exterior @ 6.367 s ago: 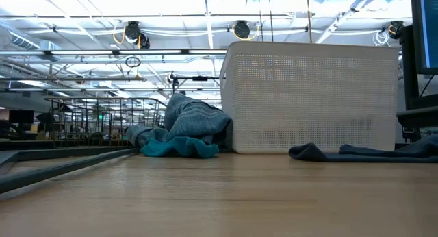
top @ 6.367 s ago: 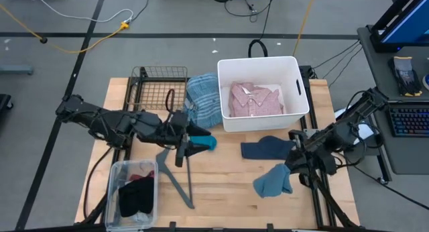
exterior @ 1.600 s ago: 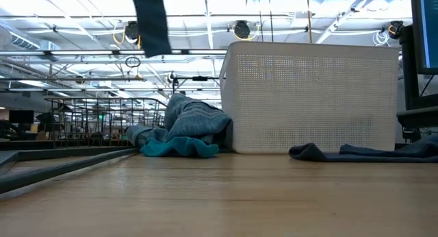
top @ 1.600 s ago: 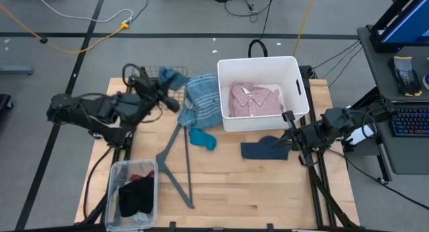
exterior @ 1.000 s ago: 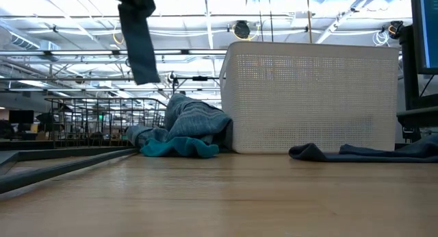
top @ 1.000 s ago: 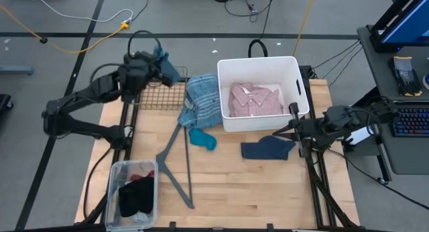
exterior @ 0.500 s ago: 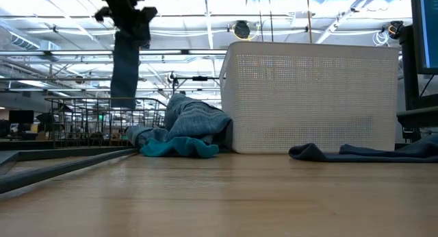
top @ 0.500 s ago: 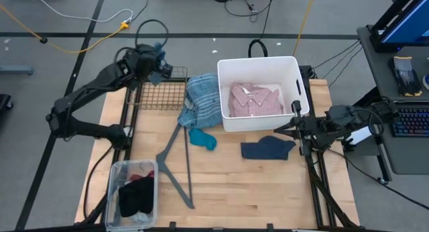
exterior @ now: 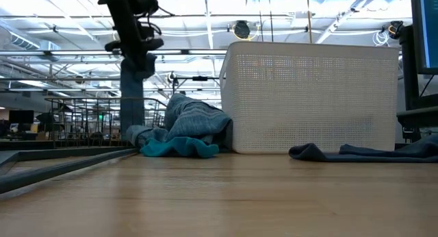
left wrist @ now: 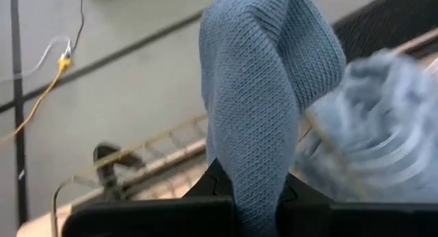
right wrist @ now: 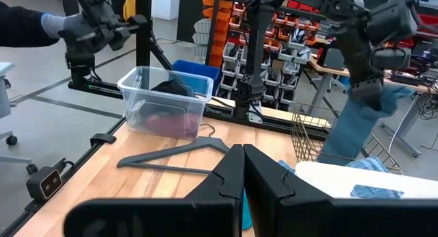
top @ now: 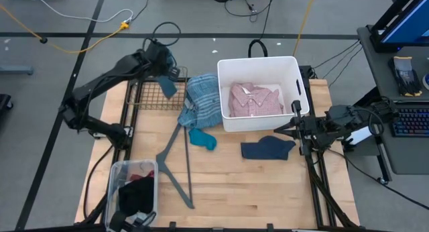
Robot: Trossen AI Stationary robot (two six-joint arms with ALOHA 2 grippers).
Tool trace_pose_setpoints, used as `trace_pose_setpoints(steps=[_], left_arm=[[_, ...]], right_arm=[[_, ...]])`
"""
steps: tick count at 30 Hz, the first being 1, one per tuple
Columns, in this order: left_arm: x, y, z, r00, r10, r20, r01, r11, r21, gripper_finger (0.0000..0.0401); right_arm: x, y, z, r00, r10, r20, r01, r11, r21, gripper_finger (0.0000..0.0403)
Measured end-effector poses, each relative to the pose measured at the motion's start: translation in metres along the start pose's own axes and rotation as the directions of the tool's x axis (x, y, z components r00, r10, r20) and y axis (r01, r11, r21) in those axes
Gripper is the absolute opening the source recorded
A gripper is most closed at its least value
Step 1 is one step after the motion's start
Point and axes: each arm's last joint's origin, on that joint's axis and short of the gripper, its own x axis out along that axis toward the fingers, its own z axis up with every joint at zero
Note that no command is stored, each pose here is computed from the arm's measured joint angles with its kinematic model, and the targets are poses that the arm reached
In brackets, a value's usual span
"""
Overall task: Pick & Place Cloths
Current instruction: Put the bottom light blue sock into the gold wire basket, then put the blue sock into the gold wire basket
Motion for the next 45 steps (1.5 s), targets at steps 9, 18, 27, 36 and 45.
trace_pose_setpoints(steps=[9,18,27,36,45], left_arm=[[0.023,-0.002,-0.014,0.980,0.048,-0.193,-0.039,0.998,0.048,0.0010],[0.027,-0.004,-0.015,0.975,0.015,-0.222,-0.005,0.999,0.043,0.0058],[0.025,-0.003,-0.022,0.958,0.024,-0.286,-0.010,0.999,0.052,0.0138],[0.018,-0.002,-0.024,0.952,-0.020,-0.304,0.030,0.999,0.030,0.0213],[-0.044,-0.018,-0.019,0.960,-0.274,-0.062,0.272,0.962,-0.037,0.0184]], right_arm=[[0.000,0.000,-0.001,1.000,-0.005,-0.007,0.005,1.000,-0.006,0.0000],[0.000,0.000,-0.001,1.000,-0.004,-0.006,0.004,1.000,-0.005,0.0000],[0.000,0.000,0.000,1.000,-0.003,-0.005,0.003,1.000,-0.005,0.0000],[0.000,0.000,0.000,1.000,0.000,-0.005,0.000,1.000,-0.005,0.0000],[0.000,0.000,0.000,1.000,0.001,-0.004,-0.001,1.000,-0.002,0.0000]])
